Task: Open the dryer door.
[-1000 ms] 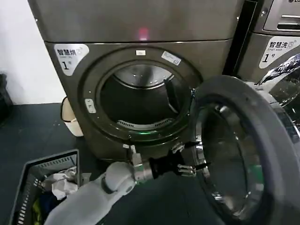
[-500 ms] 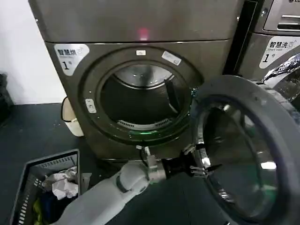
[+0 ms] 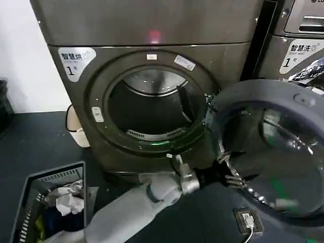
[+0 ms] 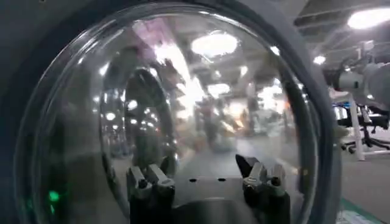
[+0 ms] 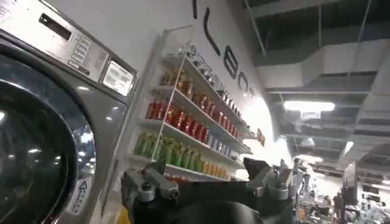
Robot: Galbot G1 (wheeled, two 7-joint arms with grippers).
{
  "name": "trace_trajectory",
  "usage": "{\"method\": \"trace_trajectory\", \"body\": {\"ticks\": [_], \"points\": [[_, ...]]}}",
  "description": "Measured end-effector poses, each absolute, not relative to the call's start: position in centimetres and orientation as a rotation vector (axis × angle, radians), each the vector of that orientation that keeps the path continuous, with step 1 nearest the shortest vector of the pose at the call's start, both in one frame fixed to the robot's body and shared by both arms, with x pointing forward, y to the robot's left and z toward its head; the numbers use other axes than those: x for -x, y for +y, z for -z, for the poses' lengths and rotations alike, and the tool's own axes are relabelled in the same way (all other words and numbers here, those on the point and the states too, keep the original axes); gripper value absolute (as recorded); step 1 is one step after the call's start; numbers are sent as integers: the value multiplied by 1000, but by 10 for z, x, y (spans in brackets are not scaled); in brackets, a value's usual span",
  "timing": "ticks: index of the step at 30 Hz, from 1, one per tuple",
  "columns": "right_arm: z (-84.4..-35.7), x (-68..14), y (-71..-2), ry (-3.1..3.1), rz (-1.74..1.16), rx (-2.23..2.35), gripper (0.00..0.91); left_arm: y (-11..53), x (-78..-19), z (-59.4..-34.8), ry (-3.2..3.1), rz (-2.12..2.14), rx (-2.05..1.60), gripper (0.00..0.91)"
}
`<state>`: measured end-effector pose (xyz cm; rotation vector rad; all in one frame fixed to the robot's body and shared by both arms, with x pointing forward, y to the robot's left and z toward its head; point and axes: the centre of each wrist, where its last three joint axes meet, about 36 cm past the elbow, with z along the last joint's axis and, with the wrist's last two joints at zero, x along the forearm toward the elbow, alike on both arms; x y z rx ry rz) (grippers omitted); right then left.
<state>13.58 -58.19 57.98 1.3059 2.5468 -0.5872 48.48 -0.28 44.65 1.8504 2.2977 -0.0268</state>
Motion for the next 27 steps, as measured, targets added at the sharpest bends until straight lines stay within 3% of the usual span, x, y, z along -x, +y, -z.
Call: {"method": "trace_trajectory", "body": {"ticks": [27], "points": [[-586, -123, -591, 2517, 631, -1335, 907, -44, -507, -436, 2377, -129, -1570, 907]]}}
